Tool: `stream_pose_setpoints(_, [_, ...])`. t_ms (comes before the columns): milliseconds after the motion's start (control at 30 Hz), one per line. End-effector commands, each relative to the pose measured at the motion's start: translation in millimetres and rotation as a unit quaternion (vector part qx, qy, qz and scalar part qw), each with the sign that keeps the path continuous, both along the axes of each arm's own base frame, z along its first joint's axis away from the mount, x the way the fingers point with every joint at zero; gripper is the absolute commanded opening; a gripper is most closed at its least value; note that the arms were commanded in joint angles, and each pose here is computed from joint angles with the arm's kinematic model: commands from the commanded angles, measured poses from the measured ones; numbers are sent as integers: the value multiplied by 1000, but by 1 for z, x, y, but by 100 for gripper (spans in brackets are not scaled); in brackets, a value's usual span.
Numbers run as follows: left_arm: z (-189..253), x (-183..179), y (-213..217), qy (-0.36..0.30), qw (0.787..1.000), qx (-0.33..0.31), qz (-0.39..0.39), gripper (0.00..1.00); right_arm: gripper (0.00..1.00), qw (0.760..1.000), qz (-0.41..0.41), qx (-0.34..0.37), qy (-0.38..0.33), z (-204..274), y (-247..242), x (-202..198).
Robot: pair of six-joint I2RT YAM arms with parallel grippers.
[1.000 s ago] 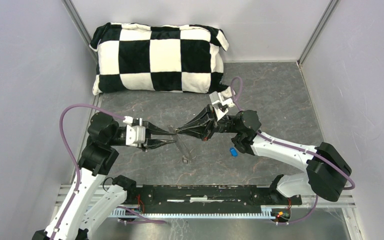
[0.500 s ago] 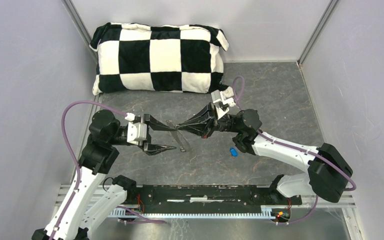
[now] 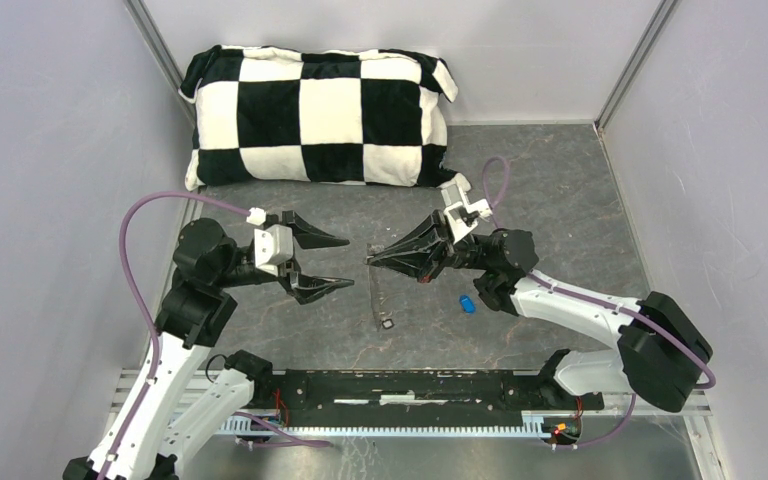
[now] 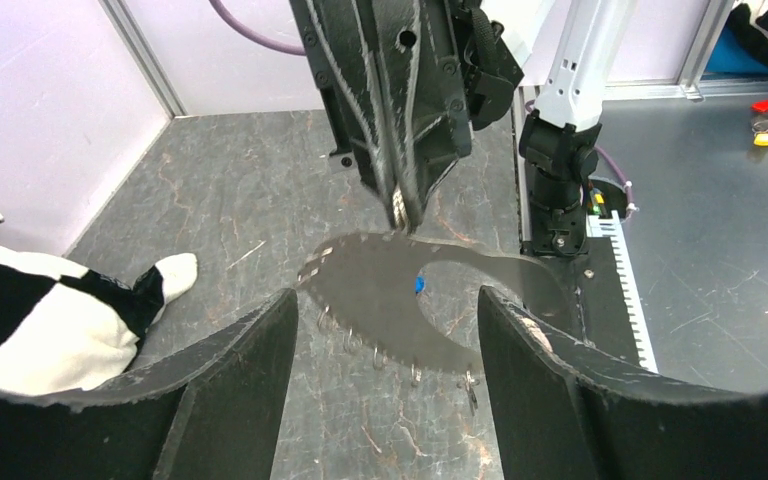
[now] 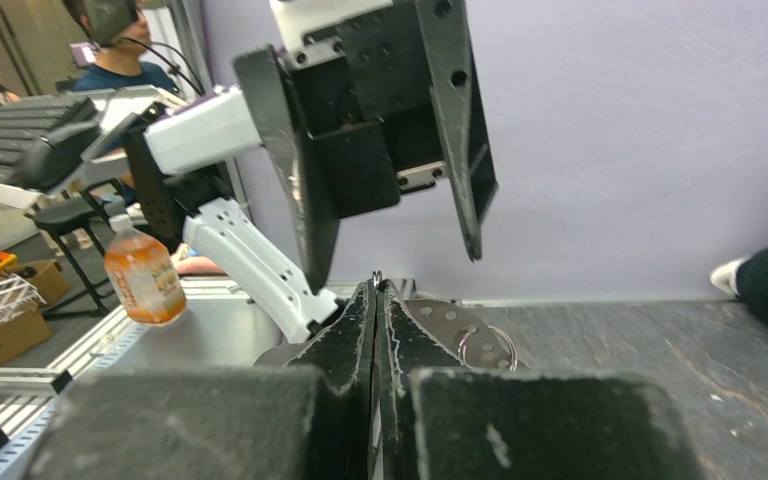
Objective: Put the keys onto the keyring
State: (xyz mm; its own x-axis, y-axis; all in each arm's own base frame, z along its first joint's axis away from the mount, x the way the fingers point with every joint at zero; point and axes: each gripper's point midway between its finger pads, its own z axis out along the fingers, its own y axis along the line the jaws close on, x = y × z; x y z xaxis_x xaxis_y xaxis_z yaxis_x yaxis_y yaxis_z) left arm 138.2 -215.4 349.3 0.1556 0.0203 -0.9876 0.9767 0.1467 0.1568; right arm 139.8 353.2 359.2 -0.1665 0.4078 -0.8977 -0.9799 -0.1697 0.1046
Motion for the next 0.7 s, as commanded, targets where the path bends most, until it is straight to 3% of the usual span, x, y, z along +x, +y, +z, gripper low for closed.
stream_pose_setpoints(0, [7, 4, -2, 15, 1000, -17, 6, 71, 1, 997, 32, 69, -25, 31, -14, -17])
stream_pose_setpoints(433, [2, 0, -15, 70, 996, -26, -50, 57, 1, 995, 50, 80, -11, 29, -6, -13])
stream_pose_setpoints(667, [-7, -10, -13, 35, 997, -8, -73, 54, 1, 996, 50, 69, -12, 27, 1, -13])
